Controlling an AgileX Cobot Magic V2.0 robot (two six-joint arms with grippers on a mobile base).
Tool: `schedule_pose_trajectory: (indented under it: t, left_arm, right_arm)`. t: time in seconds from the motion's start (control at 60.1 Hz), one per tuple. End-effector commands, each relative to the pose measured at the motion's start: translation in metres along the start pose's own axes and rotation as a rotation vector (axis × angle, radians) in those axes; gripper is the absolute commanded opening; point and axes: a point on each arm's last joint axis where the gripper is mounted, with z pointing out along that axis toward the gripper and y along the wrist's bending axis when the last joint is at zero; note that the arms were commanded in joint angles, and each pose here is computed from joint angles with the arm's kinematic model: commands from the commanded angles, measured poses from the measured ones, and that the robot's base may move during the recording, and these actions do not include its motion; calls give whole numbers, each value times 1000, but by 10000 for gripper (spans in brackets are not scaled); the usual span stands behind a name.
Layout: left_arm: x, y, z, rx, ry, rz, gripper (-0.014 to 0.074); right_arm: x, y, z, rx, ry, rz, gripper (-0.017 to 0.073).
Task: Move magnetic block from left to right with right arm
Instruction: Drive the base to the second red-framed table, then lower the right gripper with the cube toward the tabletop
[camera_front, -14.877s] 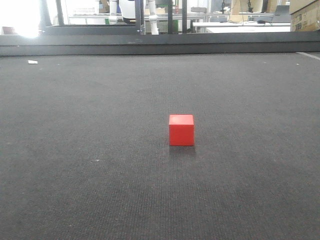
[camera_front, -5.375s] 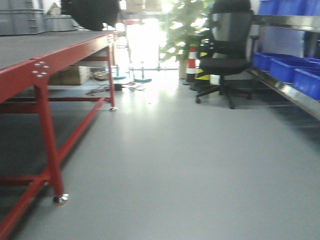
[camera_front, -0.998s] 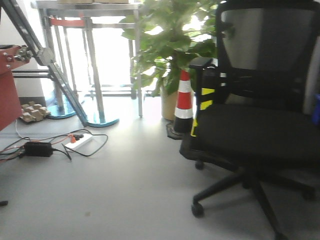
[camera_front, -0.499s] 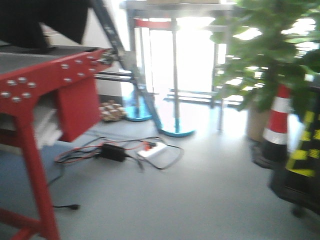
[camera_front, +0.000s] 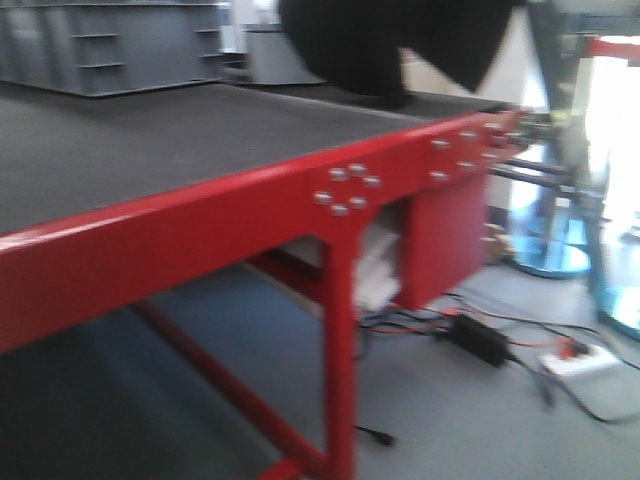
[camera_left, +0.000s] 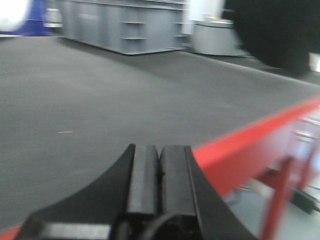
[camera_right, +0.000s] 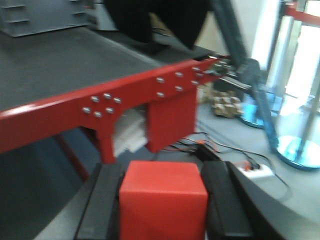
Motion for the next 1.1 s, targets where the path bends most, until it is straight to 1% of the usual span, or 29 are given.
schedule_pose_trajectory:
  t: [0.0, 1.082]
  left_arm:
    - [-5, 0, -1, 6, -91, -5, -116]
    - [-5, 0, -1, 4, -91, -4, -116]
  right_arm:
    - [-16, 1, -1, 0, -100, -13, 140]
    - [-16, 1, -1, 0, -100, -13, 140]
